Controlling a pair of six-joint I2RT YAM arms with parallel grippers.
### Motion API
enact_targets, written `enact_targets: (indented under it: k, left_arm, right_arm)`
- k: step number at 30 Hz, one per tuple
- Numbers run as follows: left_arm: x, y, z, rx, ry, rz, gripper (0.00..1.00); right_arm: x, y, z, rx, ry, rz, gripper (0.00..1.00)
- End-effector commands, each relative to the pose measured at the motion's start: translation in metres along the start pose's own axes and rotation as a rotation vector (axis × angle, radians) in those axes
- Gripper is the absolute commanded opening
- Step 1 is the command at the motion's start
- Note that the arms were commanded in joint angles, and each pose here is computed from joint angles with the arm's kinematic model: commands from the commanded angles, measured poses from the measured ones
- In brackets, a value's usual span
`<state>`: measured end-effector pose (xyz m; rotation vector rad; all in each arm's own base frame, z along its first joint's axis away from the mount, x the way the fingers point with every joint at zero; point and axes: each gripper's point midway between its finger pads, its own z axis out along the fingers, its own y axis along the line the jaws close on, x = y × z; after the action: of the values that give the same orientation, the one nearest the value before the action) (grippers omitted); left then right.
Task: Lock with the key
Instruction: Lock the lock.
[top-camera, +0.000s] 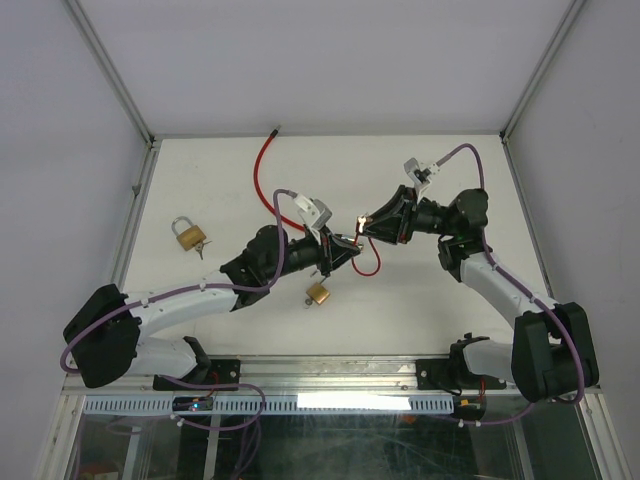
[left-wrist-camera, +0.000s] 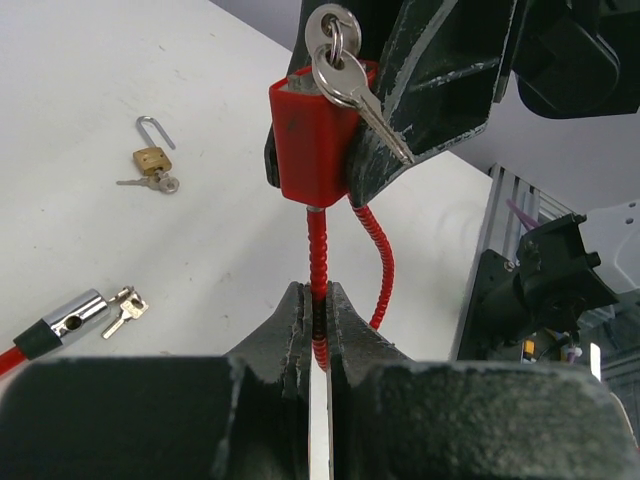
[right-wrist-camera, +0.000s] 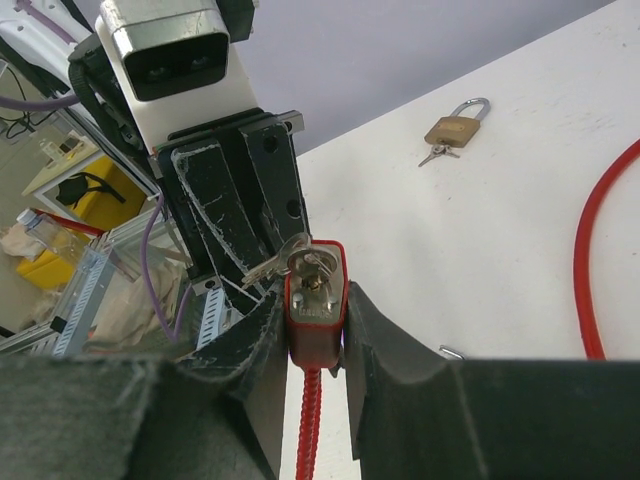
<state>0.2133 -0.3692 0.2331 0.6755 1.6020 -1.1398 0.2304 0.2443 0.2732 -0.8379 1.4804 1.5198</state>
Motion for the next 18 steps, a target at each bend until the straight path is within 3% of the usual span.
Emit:
enact_targets:
  k: [1, 9, 18]
  left_arm:
    - [-0.099, -0.034, -0.007, 0.107, -0.354, 0.039, 0.00]
    - [-0.113, -0.045, -0.006, 0.166, -0.411, 0.032, 0.00]
    - [-0.117, -0.036, -0.031, 0.189, -0.472, 0.082, 0.00]
  right_arm:
    - [0.010, -0.001, 0.004, -0.006, 0.012, -0.001, 0.00]
    - [0.017, -0.009, 0.006, 0.015, 0.034, -0.023, 0.00]
    - [0.013, -0.005, 0.006, 0.000, 0.054, 0.003, 0.00]
